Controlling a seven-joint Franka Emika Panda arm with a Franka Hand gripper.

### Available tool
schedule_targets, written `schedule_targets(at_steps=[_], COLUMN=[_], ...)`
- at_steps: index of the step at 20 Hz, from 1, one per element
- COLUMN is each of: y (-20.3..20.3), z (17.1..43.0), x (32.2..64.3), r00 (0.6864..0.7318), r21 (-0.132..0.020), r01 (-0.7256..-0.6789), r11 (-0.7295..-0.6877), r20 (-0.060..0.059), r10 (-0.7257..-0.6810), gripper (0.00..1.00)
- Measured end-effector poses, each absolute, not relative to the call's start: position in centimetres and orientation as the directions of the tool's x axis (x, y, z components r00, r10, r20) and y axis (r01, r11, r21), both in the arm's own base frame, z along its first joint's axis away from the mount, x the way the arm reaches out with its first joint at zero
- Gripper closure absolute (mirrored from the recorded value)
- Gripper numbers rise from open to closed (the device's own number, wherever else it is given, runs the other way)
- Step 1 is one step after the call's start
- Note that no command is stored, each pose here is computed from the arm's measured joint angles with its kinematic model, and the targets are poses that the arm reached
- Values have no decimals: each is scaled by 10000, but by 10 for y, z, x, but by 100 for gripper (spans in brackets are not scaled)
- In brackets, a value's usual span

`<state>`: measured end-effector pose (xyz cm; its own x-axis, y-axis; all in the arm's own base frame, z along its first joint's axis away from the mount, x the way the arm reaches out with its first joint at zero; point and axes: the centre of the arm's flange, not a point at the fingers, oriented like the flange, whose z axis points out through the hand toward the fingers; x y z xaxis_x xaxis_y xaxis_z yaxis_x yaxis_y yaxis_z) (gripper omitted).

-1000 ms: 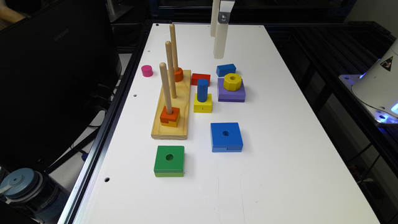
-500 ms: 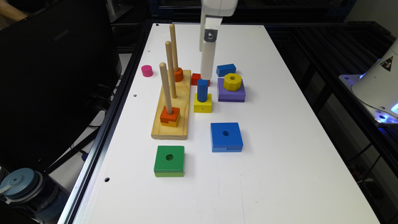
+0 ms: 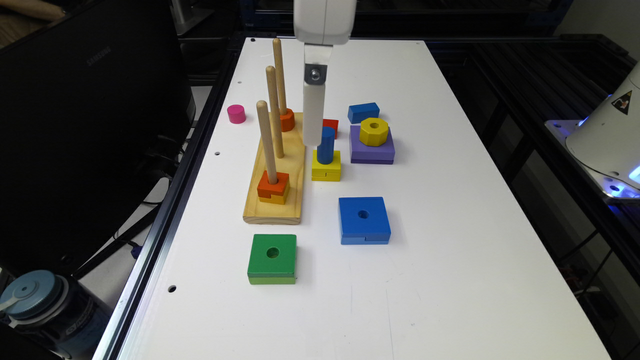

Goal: Pick up green block.

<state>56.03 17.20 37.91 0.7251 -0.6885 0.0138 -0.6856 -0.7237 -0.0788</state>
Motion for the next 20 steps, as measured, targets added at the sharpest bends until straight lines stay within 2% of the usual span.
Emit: schedule_targets(at_steps=[3,9,15,16,20], y=[184,186,188,191,217], z=[379,374,351,348,350], x=[566,575,579,580,590], r00=[7241,7248,7255,7266,7255], r21=[-833,-799,-647,-664,-791], r01=[-6862,-6859,-6866,-6855,-6857], r11=[-7226,-7233,-7242,-7251,-7236], r20=[167,131,30,22,65], r10=[-6895,-6888,-6882,-6871,-6882], gripper=[0,0,0,0,0])
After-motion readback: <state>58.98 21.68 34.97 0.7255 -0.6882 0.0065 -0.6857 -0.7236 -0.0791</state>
